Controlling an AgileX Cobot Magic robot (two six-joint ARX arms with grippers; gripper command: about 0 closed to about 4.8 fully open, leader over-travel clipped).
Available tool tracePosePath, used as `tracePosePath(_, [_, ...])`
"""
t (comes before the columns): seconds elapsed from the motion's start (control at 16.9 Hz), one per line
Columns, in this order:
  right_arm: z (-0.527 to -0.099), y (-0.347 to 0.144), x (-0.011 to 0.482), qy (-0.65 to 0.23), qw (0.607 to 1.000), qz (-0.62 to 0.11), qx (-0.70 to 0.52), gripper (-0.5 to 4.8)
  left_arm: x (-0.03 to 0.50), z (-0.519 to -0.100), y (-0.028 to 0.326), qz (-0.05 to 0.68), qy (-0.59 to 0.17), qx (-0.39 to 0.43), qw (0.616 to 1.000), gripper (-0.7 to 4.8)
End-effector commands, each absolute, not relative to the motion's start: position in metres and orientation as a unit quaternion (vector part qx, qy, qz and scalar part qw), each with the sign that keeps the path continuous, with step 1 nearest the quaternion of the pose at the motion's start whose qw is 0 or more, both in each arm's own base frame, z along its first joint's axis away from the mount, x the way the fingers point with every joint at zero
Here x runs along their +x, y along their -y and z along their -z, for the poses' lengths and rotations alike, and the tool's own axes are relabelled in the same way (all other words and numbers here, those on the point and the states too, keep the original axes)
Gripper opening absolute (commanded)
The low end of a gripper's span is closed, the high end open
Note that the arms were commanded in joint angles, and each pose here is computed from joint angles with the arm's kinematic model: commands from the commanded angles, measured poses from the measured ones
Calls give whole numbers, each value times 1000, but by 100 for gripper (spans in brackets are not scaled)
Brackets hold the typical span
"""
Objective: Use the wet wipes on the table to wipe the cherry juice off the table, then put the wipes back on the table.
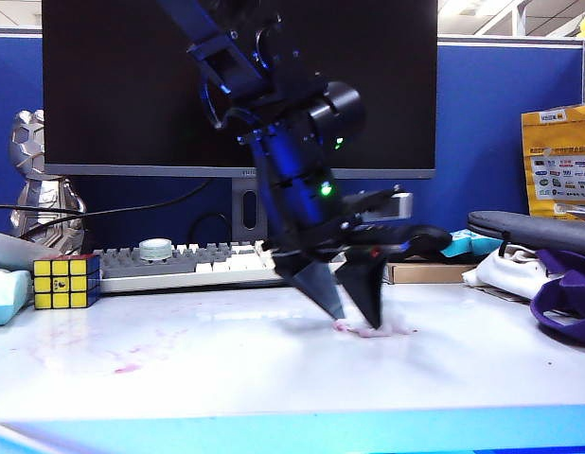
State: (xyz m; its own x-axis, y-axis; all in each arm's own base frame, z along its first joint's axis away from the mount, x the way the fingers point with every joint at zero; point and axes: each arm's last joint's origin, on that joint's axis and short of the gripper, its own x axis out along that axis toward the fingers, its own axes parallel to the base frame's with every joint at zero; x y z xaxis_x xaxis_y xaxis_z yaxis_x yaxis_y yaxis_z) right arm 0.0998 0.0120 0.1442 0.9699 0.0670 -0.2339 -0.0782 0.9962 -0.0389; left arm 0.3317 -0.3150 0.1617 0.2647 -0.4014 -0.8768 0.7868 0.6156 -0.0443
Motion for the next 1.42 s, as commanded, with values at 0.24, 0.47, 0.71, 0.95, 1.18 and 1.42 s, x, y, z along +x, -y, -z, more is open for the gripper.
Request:
tracePosePath(0.24, [-144,-12,100,-113,993,-35,-23,-1,336,-155,314,340,-490,213,774,-5])
tracePosePath(0.47, [-144,-12,100,-113,993,-35,-23,-1,366,-155,263,226,-548,201,780,-5])
tracePosePath(0.71, [-145,-12,100,-113,993,-35,-23,-1,411,-156,171,128,-597,136,780,-5])
tracePosePath(0.95, [-144,-12,100,-113,993,-35,-23,-1,431,-162,130,115,-586,108,795,-5])
tracePosePath(1.18, [-144,-12,100,-113,993,-36,-23,-1,432,-162,179,236,-557,75,793,-5])
tracePosePath(1.42, [-145,-12,100,-113,993,-35,-23,-1,426,-169,243,280,-536,119,787,-5])
